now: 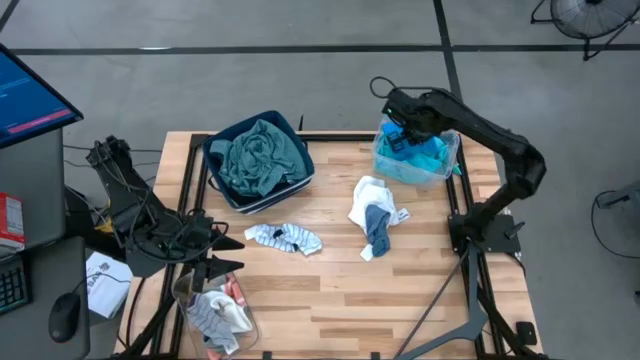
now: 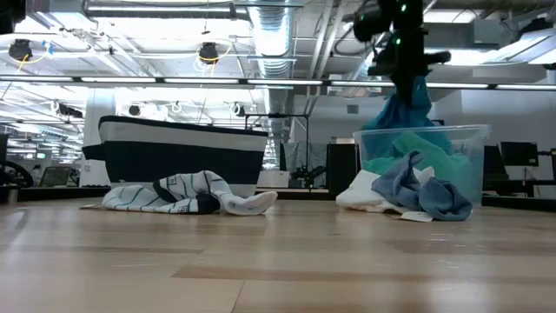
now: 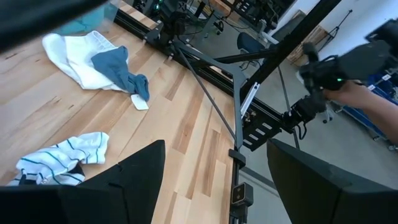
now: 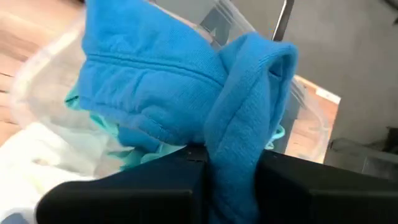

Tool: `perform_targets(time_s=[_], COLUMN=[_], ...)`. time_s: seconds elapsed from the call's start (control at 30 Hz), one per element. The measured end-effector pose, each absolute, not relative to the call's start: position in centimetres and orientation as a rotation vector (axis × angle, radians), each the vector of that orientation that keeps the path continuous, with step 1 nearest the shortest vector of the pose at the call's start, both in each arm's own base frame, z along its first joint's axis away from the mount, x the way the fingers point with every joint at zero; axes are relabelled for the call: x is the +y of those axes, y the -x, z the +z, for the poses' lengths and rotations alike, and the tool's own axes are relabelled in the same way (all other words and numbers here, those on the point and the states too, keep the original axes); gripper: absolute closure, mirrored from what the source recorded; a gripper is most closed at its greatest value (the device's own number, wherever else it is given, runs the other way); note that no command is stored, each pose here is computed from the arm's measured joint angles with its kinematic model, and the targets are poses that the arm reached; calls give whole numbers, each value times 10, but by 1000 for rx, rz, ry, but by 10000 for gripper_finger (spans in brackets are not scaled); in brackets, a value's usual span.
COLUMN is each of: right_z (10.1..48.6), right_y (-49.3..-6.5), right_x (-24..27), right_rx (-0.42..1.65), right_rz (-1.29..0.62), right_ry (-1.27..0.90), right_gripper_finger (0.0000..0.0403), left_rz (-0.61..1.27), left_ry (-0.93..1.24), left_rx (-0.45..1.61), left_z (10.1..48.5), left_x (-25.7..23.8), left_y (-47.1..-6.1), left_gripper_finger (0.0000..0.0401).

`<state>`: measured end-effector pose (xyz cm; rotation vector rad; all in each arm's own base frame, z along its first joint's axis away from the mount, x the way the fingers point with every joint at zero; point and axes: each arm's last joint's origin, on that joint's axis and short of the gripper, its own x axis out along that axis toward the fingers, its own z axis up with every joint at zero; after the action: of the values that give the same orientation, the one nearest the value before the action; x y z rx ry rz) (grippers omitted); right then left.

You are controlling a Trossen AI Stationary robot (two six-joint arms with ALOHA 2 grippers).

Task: Pick & Place Cloths
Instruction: Put the blue shorts into the white bin

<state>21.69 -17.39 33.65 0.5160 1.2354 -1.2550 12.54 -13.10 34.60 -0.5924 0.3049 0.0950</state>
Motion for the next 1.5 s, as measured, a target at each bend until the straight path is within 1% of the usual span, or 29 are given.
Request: perform_targets(time_s=[0.13,0.27,0.37,0.53,0.73,0.9,1.0,1.23,1.33,1.5], right_z=[323,311,304,290,270,251,240,203,191,181], right_y=[-219,-212,-208,-217,-233,-231,-216,-181,-172,-172], right_x=[-195,-217,-229,-233,-239,-238,-231,-213,-209,-214], right_rx=[1271,1275,1253,1261,1255,1162,1064,889,849,799], right_rz=[-1216,-1181,-1202,-1240,-1204,-1243,-1270,-1395,-1434,-1472], right_ry=[-576,-727,-823,-902,-973,-1042,-1133,-1285,-1329,-1371], right_gripper_finger=[373,373,373,373,373,373,373,373,373,356], left_rz=[94,94,94,94,94,94,94,98,100,119], left_ry=[592,592,592,592,592,593,593,592,592,589], left_rx=[305,305,306,306,305,305,305,301,299,283], left_z=[346,346,346,346,346,346,346,346,346,346], left_x=[-131,-131,-131,-131,-131,-131,-131,-131,-131,-130], left_y=[-125,-125,-125,-125,-125,-125,-125,-125,-125,-125], left_gripper_finger=[136,136,136,136,136,136,136,136,136,136])
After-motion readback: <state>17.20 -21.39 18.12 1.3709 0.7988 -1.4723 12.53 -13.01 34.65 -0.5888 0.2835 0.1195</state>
